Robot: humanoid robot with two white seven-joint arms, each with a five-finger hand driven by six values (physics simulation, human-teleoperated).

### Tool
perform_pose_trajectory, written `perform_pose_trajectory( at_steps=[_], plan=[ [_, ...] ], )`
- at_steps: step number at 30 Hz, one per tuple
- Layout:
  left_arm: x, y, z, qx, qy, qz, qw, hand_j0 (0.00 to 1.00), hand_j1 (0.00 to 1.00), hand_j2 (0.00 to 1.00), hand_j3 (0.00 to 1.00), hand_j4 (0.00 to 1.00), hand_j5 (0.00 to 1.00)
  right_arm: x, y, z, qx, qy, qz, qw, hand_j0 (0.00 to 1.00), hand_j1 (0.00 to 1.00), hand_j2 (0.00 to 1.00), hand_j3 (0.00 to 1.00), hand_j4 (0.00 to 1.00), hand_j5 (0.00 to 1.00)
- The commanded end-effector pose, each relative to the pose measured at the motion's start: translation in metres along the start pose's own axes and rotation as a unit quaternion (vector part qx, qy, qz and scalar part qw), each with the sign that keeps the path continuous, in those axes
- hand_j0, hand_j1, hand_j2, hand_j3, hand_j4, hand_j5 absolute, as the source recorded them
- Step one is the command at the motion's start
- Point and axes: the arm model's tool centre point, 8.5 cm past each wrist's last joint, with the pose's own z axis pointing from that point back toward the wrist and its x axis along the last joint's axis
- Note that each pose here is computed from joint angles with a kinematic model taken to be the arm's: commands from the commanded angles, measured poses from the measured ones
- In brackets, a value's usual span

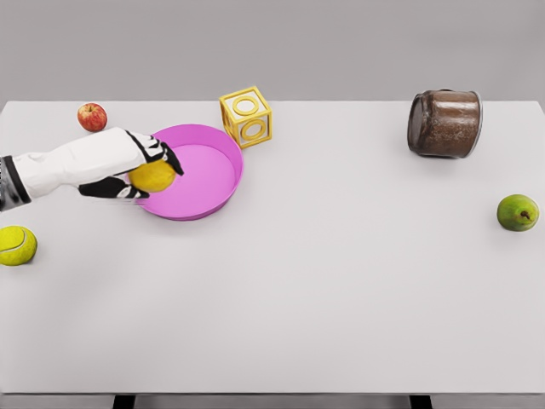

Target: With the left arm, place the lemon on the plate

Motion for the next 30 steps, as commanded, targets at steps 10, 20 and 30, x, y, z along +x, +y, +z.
perform_pose_trajectory(
  at_steps=[10, 20, 30],
  plan=[
    [-0.025, -0.019, -0.042, 0.015, 0.012, 0.056, 0.9983, 0.47, 0.47, 0.47, 0.47, 0.47, 0.47, 0.000, 0.000, 0.000, 0.000, 0.000, 0.000, 1.0000, 1.00, 1.00, 1.00, 1.00, 1.00, 1.00],
    [-0.038, -0.036, -0.076, 0.005, 0.032, 0.075, 0.9967, 0.48, 0.48, 0.48, 0.48, 0.48, 0.48, 0.000, 0.000, 0.000, 0.000, 0.000, 0.000, 1.0000, 1.00, 1.00, 1.00, 1.00, 1.00, 1.00],
    [-0.055, -0.050, -0.080, -0.008, 0.055, 0.100, 0.9934, 0.52, 0.52, 0.52, 0.52, 0.52, 0.52, 0.000, 0.000, 0.000, 0.000, 0.000, 0.000, 1.0000, 1.00, 1.00, 1.00, 1.00, 1.00, 1.00]
  ],
)
